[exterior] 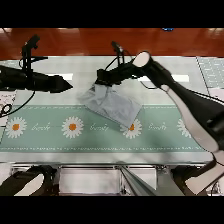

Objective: Fold the shirts.

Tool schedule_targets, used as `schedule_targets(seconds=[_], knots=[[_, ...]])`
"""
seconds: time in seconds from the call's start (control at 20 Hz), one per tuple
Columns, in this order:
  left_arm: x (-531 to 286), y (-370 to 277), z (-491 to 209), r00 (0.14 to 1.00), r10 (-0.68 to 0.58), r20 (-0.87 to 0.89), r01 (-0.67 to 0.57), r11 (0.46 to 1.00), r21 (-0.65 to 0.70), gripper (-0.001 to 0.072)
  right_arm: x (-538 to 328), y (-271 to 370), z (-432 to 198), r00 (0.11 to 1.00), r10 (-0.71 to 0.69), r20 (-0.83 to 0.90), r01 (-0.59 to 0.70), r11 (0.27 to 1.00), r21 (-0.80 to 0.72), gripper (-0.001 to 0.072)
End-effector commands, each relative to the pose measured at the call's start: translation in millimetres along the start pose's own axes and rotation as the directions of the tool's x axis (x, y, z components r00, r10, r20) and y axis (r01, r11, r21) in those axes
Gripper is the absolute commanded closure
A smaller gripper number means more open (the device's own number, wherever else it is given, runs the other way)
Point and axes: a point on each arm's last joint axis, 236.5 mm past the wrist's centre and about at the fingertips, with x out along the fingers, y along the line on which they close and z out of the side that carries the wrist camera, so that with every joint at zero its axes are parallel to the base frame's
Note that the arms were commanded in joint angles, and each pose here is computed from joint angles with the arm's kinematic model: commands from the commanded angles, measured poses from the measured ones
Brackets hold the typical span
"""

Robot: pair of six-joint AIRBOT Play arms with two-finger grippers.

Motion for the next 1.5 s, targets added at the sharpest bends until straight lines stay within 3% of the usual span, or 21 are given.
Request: schedule_targets(seconds=[0.0,0.05,0.1,0.15,0.3,0.5,0.55,0.65,0.75,0.8,0.9,1.05,1.45], knots=[[2.9,10.1,-17.2,1.0,0.013,-0.008,-0.014,1.0,-0.028,0.0688,38.5,-3.5,-1.4,0.999,0.043,-0.015,-0.042,0.998,0.053,0.0682],[6.3,13.6,-19.8,1.0,0.017,-0.008,-0.018,0.999,-0.038,0.0688,42.2,-5.6,-2.1,0.999,0.045,-0.015,-0.044,0.997,0.063,0.0569],[9.3,17.2,-20.8,1.0,0.023,-0.004,-0.023,0.999,-0.047,0.0688,44.7,-5.1,-4.4,0.999,0.047,-0.02,-0.046,0.997,0.065,0.0353],[12.8,22.0,-20.5,0.999,0.032,0.008,-0.032,0.998,-0.057,0.0688,44.5,-4.5,-5.5,0.999,0.048,-0.024,-0.047,0.997,0.06,0.0296],[5.6,39.8,-8.0,0.996,0.066,0.056,-0.064,0.997,-0.037,0.0688,0.7,-9.7,11.8,0.997,0.068,-0.024,-0.066,0.995,0.08,0.0297],[-76.3,82.3,37.0,0.949,0.191,0.251,-0.162,0.978,-0.132,0.0688,-165.5,-16.9,28.3,0.996,0.079,-0.035,-0.078,0.997,0.029,0.0297],[-95.7,91.1,42.5,0.929,0.226,0.294,-0.187,0.97,-0.155,0.0688,-205.2,-24.2,22.8,0.999,0.016,-0.028,-0.016,1.0,0.006,0.0298],[-122.1,102.8,42.8,0.897,0.277,0.346,-0.219,0.956,-0.196,0.0688,-271.7,-64.4,-2.6,0.964,-0.265,0.02,0.264,0.964,0.016,0.0298],[-129.7,102.3,36.4,0.888,0.291,0.357,-0.23,0.952,-0.204,0.0688,-310.4,-110.7,-41.8,0.85,-0.523,0.066,0.514,0.85,0.113,0.0298],[-128.3,99.2,30.8,0.892,0.287,0.35,-0.227,0.953,-0.202,0.0688,-318.6,-131.6,-65.4,0.793,-0.601,0.098,0.578,0.793,0.192,0.0297],[-120.7,95.0,21.1,0.902,0.275,0.333,-0.218,0.956,-0.198,0.0688,-306.4,-159.7,-106.0,0.753,-0.633,0.182,0.545,0.754,0.366,0.0295],[-95.6,90.7,4.1,0.93,0.239,0.278,-0.19,0.963,-0.193,0.0688,-244.0,-178.6,-147.7,0.822,-0.499,0.275,0.285,0.778,0.56,0.0294],[-30.7,64.6,-41.8,0.987,0.125,0.105,-0.109,0.984,-0.143,0.0688,-115.0,-182.2,-182.2,0.965,-0.237,0.116,0.12,0.788,0.604,0.0293]])
